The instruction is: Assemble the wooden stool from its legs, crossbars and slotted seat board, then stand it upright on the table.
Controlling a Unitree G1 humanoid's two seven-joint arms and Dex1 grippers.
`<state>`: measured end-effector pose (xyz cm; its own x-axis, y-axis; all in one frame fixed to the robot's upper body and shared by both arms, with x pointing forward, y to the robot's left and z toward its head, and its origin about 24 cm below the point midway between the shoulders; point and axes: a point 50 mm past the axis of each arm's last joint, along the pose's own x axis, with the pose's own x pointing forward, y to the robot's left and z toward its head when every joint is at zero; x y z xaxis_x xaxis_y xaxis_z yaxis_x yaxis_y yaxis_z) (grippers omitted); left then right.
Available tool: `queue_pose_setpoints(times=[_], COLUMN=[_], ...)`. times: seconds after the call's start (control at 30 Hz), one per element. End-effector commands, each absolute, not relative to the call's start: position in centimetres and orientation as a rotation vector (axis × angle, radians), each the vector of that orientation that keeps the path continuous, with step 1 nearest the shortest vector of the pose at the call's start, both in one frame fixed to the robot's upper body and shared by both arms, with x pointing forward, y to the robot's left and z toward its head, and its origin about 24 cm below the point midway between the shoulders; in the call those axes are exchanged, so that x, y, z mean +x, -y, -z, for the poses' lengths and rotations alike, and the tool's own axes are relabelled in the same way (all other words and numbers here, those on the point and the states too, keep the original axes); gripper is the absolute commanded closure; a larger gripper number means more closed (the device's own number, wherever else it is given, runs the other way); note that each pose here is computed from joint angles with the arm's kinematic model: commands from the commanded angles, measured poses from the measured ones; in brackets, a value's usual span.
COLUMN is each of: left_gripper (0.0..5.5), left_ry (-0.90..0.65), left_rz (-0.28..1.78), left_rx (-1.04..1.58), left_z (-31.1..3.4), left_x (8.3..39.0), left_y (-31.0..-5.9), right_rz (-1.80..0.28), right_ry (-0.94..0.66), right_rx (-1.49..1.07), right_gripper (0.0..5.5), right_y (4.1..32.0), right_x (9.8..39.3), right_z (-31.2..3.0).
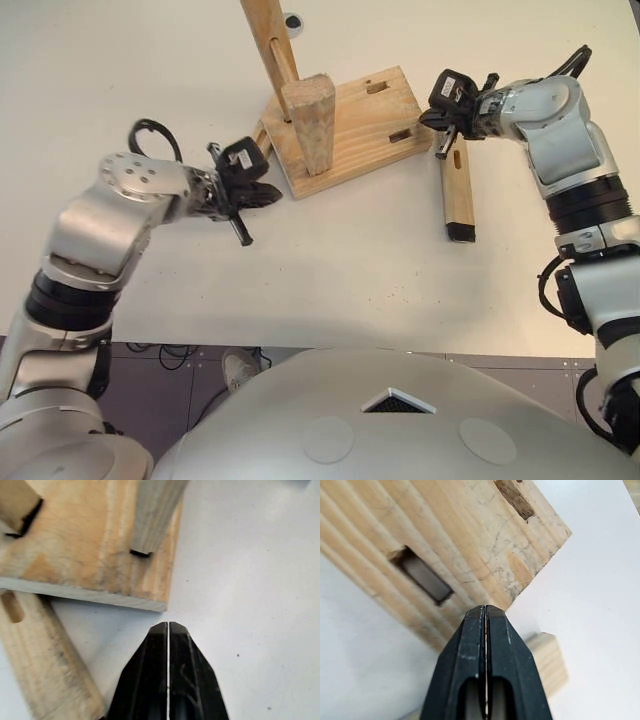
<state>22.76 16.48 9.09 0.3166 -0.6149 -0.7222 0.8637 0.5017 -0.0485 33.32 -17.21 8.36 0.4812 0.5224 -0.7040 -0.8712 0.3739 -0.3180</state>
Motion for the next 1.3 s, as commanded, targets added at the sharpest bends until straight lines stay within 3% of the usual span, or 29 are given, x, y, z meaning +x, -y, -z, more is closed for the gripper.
queue_pose_setpoints(times=[0.03,0.33,0.5,0.77,1.1,1.3], left_gripper=[5.5,5.5,5.5,5.5,5.5,5.5], left_ry=[-0.813,-0.848,-0.812,-0.774,-0.706,-0.721], left_rz=[0.992,0.978,0.853,0.712,0.648,0.682], left_rx=[0.393,0.366,0.353,0.319,0.276,0.279], left_z=[-7.6,-5.6,-5.1,-3.8,-2.9,-2.0], left_x=[22.2,22.3,24.1,27.0,32.4,32.1], left_y=[-16.2,-14.9,-14.9,-14.8,-12.2,-12.0], right_rz=[-0.997,-1.042,-1.184,-1.394,-1.535,-1.387], right_ry=[-0.529,-0.638,-0.695,-0.65,-0.548,-0.5], right_rx=[-0.703,-0.723,-0.777,-0.733,-0.574,-0.507], right_gripper=[5.49,5.49,5.49,5.49,5.49,5.49], right_y=[16.1,16.1,15.6,12.2,5.7,7.1], right_x=[33.1,32.1,30.6,28.9,27.6,29.0], right_z=[-8.7,-6.7,-6.2,-7.6,-8.6,-9.7])
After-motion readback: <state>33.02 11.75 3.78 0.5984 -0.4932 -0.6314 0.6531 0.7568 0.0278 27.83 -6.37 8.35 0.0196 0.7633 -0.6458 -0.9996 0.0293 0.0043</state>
